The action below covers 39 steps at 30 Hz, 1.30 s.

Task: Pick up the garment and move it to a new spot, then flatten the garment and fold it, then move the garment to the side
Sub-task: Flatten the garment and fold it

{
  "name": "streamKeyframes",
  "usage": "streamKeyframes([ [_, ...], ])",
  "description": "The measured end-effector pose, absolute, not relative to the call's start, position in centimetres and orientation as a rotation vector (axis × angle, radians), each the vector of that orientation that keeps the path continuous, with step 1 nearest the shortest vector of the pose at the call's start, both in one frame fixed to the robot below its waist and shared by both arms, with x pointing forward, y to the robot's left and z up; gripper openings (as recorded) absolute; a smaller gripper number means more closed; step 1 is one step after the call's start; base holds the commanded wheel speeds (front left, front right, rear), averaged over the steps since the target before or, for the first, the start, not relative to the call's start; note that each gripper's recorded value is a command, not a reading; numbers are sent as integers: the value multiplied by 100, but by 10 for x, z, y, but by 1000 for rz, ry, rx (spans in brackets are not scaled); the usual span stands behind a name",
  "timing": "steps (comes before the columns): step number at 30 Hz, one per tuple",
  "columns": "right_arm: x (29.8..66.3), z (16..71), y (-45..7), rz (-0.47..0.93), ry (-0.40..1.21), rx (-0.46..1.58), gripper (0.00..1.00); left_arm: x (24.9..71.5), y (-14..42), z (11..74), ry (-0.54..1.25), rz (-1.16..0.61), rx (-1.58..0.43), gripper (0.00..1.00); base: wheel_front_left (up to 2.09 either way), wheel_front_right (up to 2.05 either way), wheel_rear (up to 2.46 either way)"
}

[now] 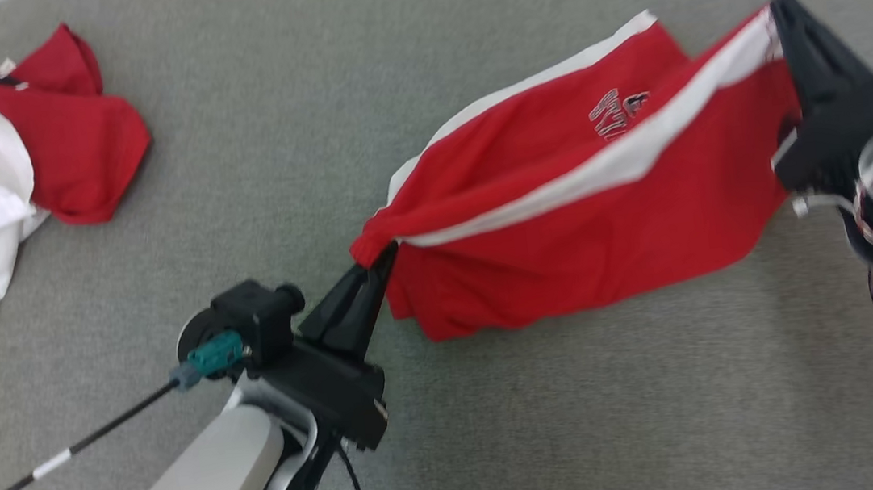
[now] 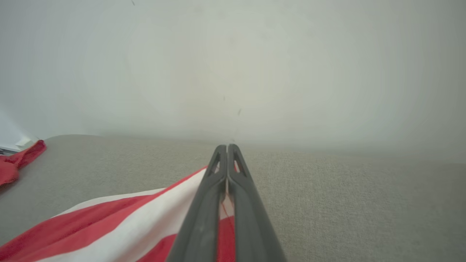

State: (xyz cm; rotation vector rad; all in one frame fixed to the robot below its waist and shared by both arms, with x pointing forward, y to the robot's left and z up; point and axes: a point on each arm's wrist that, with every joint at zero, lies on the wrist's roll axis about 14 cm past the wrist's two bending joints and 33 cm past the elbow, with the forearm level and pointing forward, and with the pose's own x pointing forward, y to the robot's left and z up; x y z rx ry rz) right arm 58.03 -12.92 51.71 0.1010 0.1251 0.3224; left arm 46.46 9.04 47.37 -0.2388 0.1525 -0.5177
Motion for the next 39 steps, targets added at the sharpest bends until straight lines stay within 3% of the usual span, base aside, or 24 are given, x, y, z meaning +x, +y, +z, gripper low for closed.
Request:
streamKeyframes([
  [6, 628, 494, -115, 304, 175, 104, 0, 484, 103, 454, 193, -465, -234, 0, 0, 0, 0],
  [14, 655, 463, -84, 334, 230, 71, 0, 499, 112, 436, 233, -428, -215, 0, 0, 0, 0],
  [15, 656, 456, -82, 335, 247, 65, 42, 499, 113, 433, 243, -422, -214, 0, 0, 0, 0],
  [16, 655, 449, -80, 338, 264, 59, 91, 499, 114, 430, 250, -417, -215, 44, 0, 0, 0],
  [17, 655, 445, -78, 342, 271, 58, 100, 498, 114, 428, 255, -420, -209, 100, 0, 0, 0],
  [25, 643, 458, -86, 334, 221, 51, 100, 493, 126, 457, 155, -369, -205, 100, 0, 0, 0],
  [39, 583, 433, -138, 278, 343, 14, 100, 446, 193, 528, -121, -97, -151, 100, 0, 0, 0],
])
